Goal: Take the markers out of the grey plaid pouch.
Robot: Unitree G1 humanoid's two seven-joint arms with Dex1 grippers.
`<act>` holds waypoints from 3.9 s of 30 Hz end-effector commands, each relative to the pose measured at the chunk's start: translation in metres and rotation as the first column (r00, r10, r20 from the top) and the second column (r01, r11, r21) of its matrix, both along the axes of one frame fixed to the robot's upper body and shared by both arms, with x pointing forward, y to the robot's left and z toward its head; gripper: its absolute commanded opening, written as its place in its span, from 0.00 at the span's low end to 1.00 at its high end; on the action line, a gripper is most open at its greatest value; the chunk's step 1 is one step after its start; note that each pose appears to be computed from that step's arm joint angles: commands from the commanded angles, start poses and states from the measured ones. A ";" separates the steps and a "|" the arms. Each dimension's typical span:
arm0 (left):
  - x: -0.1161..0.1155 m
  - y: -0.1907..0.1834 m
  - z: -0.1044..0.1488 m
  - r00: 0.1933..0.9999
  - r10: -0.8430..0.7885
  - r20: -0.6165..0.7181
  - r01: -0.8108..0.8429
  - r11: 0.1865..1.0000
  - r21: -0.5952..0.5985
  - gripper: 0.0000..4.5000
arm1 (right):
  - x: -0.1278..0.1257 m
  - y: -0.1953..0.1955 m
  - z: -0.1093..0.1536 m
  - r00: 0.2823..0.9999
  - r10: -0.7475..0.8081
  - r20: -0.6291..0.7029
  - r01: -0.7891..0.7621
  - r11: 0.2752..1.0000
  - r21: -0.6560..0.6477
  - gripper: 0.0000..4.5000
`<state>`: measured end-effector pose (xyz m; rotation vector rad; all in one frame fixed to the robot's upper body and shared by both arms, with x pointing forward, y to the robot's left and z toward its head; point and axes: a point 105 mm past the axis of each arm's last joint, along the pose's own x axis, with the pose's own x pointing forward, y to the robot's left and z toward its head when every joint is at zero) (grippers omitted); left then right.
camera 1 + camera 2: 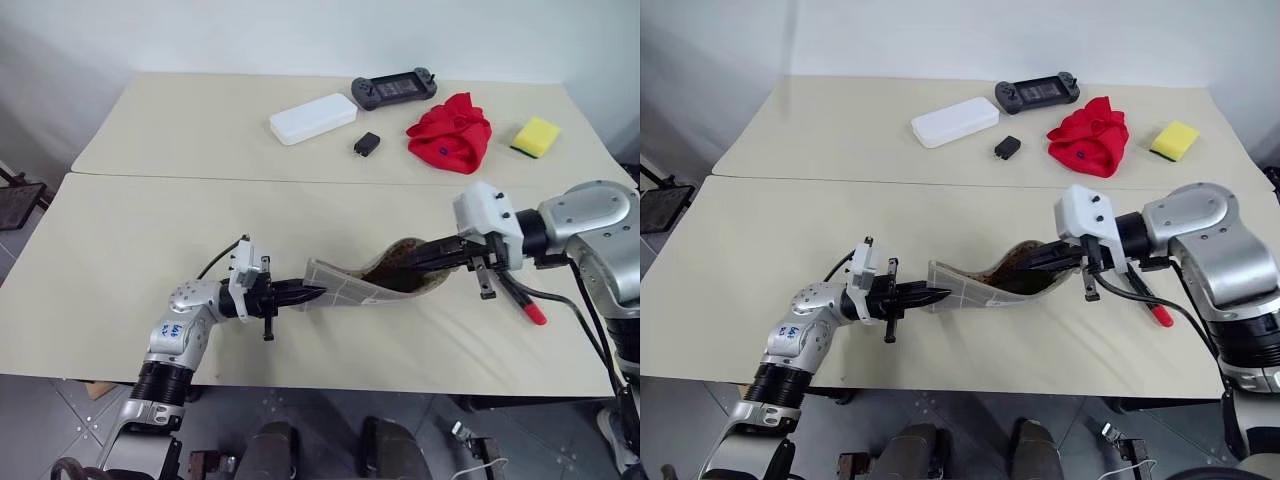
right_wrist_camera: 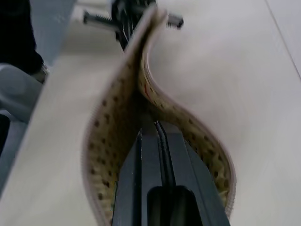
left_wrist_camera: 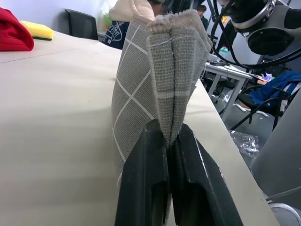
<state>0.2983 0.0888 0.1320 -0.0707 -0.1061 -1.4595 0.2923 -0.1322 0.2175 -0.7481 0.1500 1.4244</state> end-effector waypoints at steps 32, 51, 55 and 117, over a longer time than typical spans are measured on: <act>0.000 -0.001 -0.001 1.000 0.020 0.010 -0.020 1.000 -0.005 0.00 | 0.028 0.045 -0.051 0.986 0.056 0.155 0.004 0.932 -0.362 0.39; 0.003 -0.002 -0.002 0.999 0.033 0.011 -0.033 0.999 -0.017 0.00 | 0.040 0.047 -0.090 0.997 -0.038 0.072 0.068 0.877 -0.475 0.39; 0.003 -0.002 -0.003 0.999 0.033 0.009 -0.033 0.999 -0.016 0.00 | 0.044 0.045 -0.097 0.995 -0.062 0.073 0.090 0.869 -0.487 0.39; -0.015 0.022 -0.003 0.998 0.001 -0.071 -0.001 1.000 0.002 0.00 | 0.015 -0.110 -0.047 0.605 -0.610 -0.513 0.738 0.671 0.073 0.10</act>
